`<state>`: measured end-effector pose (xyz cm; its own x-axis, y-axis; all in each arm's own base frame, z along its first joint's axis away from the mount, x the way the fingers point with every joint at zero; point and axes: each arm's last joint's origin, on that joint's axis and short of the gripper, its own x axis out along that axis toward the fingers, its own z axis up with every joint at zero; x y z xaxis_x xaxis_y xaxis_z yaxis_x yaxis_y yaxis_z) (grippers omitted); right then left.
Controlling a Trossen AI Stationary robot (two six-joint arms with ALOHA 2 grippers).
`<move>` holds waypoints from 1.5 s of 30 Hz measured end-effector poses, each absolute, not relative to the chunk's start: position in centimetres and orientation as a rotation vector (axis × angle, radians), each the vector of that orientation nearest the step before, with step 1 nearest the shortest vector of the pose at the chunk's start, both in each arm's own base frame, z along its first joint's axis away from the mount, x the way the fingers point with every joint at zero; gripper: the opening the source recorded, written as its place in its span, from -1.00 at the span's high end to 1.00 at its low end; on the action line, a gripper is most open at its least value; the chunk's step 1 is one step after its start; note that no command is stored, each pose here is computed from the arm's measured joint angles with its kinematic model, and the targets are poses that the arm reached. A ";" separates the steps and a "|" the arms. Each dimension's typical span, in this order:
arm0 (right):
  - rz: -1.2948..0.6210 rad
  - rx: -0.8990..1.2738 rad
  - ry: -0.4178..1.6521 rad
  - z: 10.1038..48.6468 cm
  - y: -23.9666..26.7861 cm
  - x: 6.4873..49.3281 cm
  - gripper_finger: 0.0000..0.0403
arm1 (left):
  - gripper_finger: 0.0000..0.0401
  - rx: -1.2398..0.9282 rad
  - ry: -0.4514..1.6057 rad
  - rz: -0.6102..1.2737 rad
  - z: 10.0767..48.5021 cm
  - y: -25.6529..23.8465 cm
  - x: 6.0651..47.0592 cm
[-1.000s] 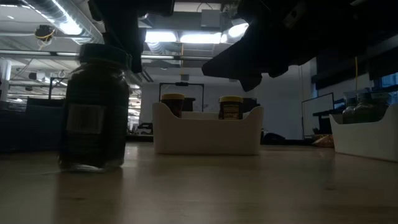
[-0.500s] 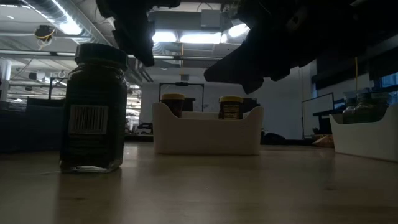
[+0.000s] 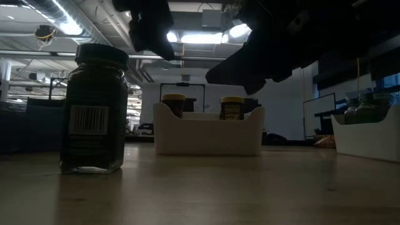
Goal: Sort spices by type
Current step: Put the bottom green seasoning bottle into the right white bin
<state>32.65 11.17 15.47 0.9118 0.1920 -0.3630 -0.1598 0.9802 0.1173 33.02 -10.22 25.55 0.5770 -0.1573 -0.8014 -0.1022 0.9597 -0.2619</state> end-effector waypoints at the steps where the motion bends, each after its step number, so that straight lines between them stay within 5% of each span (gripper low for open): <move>1: 0.181 0.086 0.383 15.5 11.2 32.6 0.91 | -0.24 -0.290 0.954 -0.033 25.6 -10.1 33.1; 8: 0.180 0.081 0.400 15.3 11.2 32.6 0.91 | -0.24 -0.273 0.940 -0.073 26.3 -11.9 32.0; 16: 0.179 0.080 0.402 15.3 11.1 32.6 0.91 | -0.24 -0.008 0.902 -0.002 26.4 -16.3 28.5; 45: 0.179 0.080 0.405 15.3 11.1 32.6 0.91 | -0.24 -0.061 0.851 0.049 20.1 -16.5 26.8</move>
